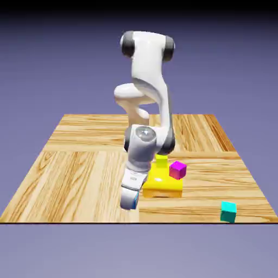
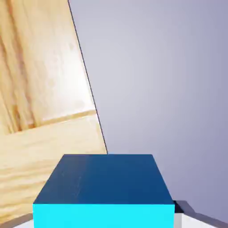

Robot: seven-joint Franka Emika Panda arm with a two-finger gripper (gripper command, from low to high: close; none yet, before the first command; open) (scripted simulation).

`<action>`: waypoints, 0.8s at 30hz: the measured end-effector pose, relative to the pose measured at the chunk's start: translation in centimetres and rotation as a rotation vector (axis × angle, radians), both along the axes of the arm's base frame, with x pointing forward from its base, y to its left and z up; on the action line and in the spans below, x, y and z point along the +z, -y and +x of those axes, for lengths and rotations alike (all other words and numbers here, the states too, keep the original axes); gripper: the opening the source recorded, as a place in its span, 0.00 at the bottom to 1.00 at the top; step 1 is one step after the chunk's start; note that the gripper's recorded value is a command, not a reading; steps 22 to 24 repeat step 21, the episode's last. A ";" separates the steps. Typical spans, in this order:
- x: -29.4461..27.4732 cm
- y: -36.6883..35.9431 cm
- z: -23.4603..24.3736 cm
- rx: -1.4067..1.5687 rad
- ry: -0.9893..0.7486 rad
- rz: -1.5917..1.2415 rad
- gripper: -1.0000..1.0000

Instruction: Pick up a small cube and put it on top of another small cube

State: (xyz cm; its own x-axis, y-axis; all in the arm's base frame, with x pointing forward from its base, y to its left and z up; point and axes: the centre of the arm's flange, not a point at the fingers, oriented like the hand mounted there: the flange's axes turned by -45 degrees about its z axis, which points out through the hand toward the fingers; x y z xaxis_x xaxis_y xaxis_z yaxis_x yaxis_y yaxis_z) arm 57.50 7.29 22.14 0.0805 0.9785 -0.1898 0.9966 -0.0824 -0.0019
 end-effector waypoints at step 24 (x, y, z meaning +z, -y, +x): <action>1.4 -29.8 -6.6 0.523 0.000 0.009 1.00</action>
